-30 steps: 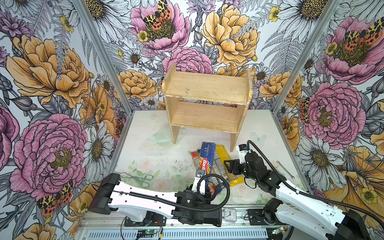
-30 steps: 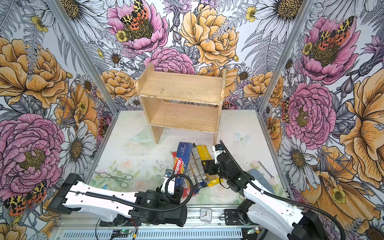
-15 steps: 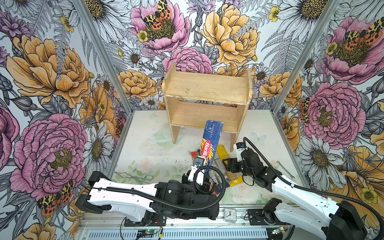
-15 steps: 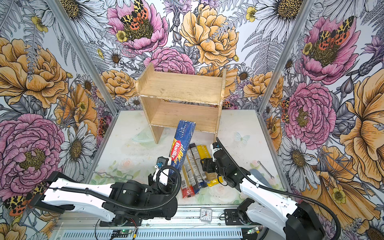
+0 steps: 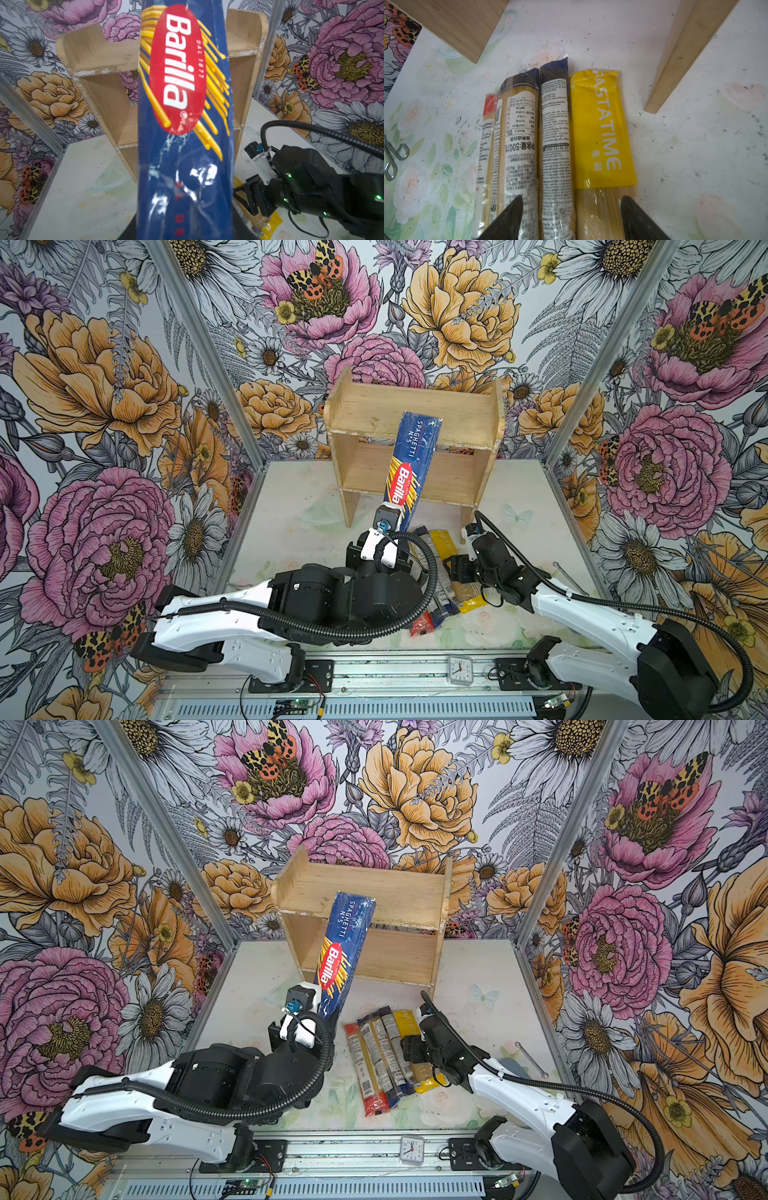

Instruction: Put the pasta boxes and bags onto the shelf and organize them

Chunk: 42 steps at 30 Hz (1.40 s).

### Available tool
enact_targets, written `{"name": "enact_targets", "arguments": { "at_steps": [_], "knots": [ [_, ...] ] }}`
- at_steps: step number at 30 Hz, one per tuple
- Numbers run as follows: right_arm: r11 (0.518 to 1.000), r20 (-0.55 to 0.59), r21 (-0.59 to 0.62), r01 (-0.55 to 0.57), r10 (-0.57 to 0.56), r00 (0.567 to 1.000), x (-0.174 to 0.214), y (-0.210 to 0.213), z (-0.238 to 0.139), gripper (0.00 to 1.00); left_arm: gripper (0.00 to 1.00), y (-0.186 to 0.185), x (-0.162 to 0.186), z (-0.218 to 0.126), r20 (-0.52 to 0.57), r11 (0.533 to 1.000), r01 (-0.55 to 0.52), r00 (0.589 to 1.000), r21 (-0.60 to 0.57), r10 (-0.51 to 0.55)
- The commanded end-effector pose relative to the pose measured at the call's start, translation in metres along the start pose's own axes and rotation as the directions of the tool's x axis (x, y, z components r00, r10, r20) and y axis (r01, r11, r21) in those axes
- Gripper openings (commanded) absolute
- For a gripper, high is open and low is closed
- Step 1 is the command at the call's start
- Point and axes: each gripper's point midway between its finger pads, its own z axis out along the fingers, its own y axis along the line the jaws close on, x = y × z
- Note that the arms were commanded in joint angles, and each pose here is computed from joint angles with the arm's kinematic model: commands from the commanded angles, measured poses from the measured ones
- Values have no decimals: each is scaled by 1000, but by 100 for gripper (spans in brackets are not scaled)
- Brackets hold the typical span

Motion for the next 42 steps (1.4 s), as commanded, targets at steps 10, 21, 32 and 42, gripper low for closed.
{"name": "enact_targets", "arguments": {
  "at_steps": [10, 21, 32, 42],
  "knots": [
    [999, 16, -2, 41, -41, 999, -23, -1, 4, 76, 0, 53, -76, 39, 175, 994, 102, 980, -51, -91],
    [999, 29, 11, 32, -32, 999, -22, -10, -1, 76, 0, 66, -105, 73, 197, 996, 82, 978, -47, -71],
    [999, 34, 31, 21, -22, 999, -19, -16, -1, 76, 0, 87, -131, 91, 247, 994, 79, 967, -77, -58],
    [1000, 43, 24, 12, -13, 999, -15, -18, -6, 76, 0, 107, -146, 109, 276, 990, 83, 960, -113, -49]
  ]
}}
